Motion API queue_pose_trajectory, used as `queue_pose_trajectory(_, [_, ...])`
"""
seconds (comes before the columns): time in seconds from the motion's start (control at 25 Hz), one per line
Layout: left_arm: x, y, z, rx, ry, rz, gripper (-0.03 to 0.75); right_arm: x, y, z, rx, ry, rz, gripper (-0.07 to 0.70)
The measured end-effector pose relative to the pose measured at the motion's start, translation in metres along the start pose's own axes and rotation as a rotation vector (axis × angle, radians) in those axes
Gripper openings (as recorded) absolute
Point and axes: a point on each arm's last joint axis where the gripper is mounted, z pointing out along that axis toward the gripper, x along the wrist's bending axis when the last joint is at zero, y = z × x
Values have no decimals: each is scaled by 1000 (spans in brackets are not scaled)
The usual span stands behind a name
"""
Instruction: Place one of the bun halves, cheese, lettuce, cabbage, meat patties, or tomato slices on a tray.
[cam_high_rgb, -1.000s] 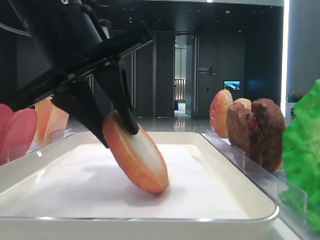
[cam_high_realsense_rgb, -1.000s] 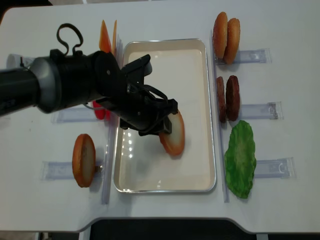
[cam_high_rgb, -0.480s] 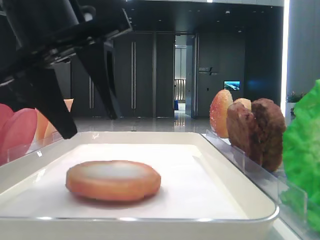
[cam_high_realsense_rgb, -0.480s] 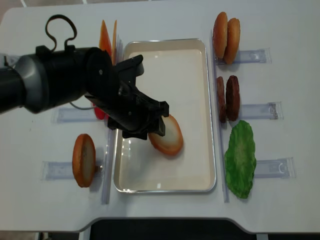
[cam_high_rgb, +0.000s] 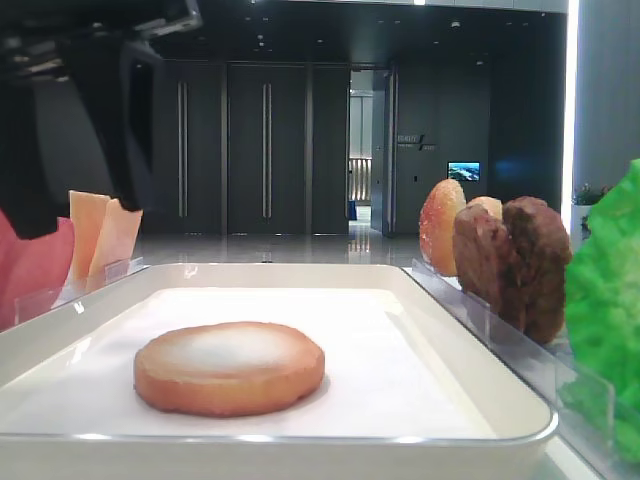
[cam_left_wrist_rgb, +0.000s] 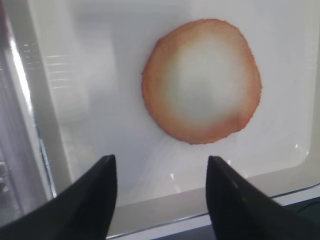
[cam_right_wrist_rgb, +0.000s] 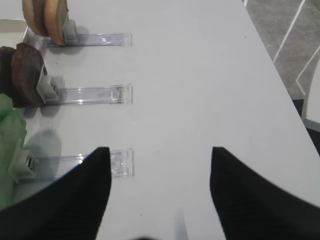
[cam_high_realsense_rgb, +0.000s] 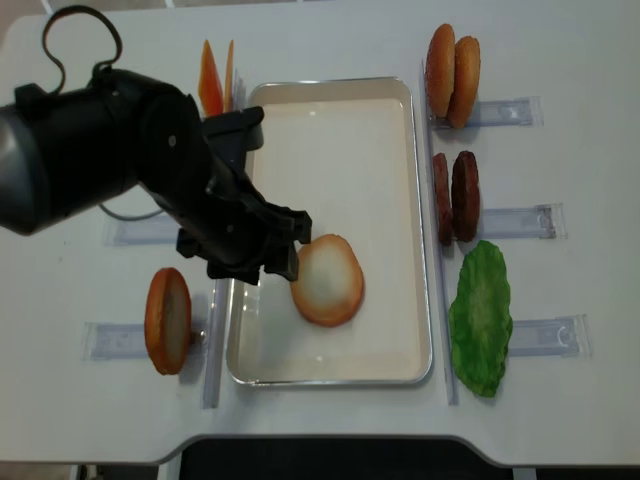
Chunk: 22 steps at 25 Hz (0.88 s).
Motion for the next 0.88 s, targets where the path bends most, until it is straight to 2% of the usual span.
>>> queue_pose_trajectory(0.28, [13,-12,-27,35,121,45,435,0,0,0,0,0,0,416])
queue_pose_trajectory(0.64, [21,-21,-72,64,227,72,436,0,0,0,0,0,0,416])
queue_pose_trajectory(0.88, [22,-25,-89,35,222,76,436,0,0,0,0,0,0,416])
